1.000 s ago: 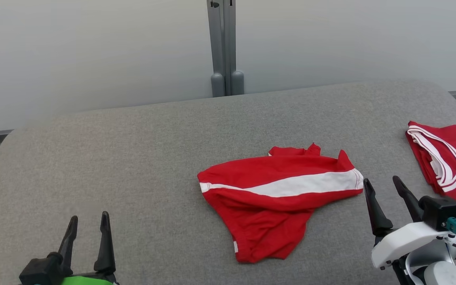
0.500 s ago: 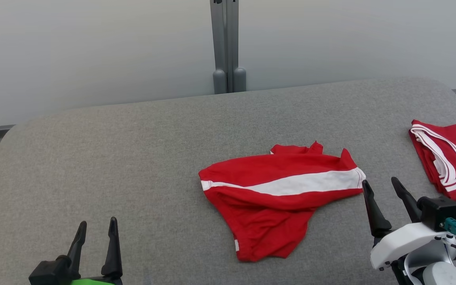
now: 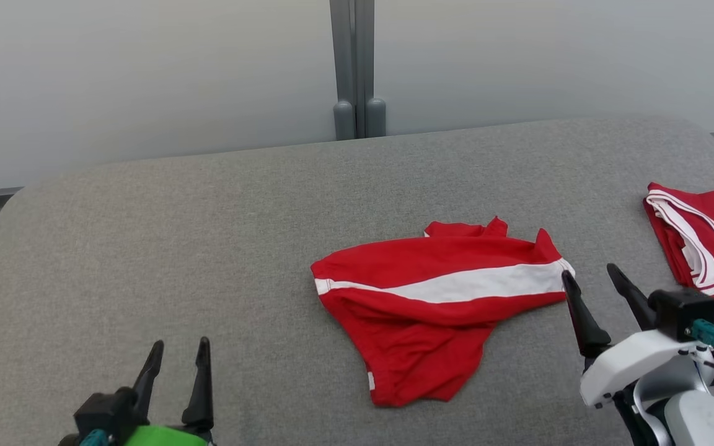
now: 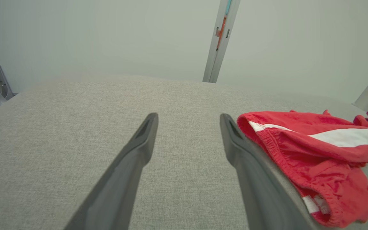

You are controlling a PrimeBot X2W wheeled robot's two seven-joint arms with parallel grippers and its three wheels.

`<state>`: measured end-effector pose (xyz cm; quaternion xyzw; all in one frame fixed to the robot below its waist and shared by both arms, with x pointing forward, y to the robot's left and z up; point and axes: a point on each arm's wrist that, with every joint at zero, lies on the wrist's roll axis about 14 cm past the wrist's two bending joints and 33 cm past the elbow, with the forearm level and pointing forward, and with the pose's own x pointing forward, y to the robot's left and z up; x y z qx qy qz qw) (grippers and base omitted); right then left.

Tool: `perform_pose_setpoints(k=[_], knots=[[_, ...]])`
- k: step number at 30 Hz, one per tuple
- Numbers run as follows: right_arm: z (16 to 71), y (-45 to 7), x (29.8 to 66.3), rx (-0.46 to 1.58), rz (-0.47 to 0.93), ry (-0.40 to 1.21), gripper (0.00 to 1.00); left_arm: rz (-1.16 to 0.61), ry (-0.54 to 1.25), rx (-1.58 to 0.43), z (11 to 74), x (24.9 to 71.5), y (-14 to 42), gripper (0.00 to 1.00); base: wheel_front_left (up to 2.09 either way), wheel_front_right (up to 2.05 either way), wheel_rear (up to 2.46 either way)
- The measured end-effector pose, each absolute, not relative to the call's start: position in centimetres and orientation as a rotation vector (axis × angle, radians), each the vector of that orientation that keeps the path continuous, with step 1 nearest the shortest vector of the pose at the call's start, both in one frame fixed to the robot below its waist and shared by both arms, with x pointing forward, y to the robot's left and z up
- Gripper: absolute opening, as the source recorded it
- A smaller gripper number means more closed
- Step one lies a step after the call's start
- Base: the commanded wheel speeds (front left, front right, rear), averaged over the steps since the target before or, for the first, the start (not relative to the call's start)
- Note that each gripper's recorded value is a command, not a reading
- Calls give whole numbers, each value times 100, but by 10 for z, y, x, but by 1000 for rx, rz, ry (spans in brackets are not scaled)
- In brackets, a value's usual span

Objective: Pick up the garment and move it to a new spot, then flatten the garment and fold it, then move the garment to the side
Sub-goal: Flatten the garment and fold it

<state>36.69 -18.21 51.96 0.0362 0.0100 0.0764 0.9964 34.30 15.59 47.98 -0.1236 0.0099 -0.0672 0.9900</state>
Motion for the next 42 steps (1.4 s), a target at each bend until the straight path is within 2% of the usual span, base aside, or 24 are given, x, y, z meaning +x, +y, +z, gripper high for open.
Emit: perform_pose_setpoints(k=[5, 9, 13, 24, 42], knots=[[518, -190, 386, 81, 166, 106, 100, -233, 150, -281, 469, 358, 123, 100, 0, 0, 0], [498, -198, 398, 113, 174, 280, 100, -311, 289, -331, 461, 376, 93, 100, 0, 0, 0], [489, -207, 413, 128, 176, 382, 100, -378, 408, -352, 454, 393, 68, 100, 0, 0, 0], [461, -213, 437, 144, 220, 510, 100, -418, 634, -421, 425, 422, 29, 100, 0, 0, 0], [424, -208, 444, 289, 251, 649, 100, -437, 745, -445, 401, 437, 2, 100, 0, 0, 0]])
